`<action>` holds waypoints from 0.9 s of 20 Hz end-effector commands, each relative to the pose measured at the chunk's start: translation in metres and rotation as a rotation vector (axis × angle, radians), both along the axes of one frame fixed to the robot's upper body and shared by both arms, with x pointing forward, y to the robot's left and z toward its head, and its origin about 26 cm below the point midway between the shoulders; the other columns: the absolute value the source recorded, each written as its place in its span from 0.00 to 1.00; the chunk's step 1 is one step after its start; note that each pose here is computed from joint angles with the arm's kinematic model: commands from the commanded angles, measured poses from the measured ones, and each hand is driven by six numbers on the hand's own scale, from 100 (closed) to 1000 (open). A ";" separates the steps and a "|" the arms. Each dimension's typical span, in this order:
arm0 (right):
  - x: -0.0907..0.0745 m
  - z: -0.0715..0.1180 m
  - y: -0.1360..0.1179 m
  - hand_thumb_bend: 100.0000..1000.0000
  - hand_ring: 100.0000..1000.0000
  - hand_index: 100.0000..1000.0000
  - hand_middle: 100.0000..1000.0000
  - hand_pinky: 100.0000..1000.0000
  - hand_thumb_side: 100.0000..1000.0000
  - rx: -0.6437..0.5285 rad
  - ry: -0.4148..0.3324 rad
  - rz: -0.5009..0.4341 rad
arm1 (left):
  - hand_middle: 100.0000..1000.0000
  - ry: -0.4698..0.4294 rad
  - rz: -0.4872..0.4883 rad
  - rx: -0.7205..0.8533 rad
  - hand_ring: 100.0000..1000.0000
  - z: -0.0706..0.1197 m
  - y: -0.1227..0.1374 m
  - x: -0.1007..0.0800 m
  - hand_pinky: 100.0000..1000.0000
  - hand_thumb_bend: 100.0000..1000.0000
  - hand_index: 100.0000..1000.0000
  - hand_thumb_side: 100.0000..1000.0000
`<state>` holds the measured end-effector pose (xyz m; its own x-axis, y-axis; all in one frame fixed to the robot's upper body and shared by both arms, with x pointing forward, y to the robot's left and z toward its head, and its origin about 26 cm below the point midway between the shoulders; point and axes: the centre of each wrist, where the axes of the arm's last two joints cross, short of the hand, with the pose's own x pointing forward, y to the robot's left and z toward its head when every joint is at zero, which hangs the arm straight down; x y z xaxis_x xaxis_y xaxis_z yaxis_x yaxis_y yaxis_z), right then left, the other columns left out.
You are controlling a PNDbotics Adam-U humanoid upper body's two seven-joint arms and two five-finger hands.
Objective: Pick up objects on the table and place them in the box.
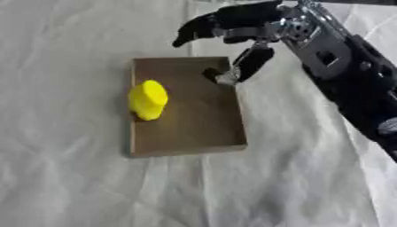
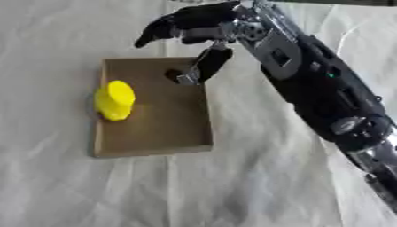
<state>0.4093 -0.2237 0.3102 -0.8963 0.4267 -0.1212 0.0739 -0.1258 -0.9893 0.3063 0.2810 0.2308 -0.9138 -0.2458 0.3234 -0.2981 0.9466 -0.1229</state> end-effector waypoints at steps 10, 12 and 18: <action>-0.043 0.022 -0.139 0.08 1.00 0.95 0.87 0.93 0.05 0.114 -0.136 -0.442 | 0.75 -0.024 0.025 0.011 0.77 0.007 0.005 -0.004 0.87 0.30 0.80 0.45; -0.049 0.015 -0.164 0.11 1.00 0.95 0.87 0.93 0.05 0.125 -0.138 -0.531 | 0.75 -0.026 0.028 0.011 0.77 0.007 0.005 -0.004 0.87 0.29 0.80 0.45; -0.062 -0.005 -0.205 0.13 1.00 0.96 0.88 0.94 0.08 0.128 -0.138 -0.680 | 0.75 -0.029 0.033 0.012 0.77 0.007 0.005 -0.004 0.87 0.29 0.80 0.45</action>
<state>0.3552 -0.4166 0.2834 -0.4496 0.8903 -0.0724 0.0948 -0.0330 -0.9950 0.3057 0.2833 0.2300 -0.9083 -0.2623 0.3260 -0.3167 0.9401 -0.1261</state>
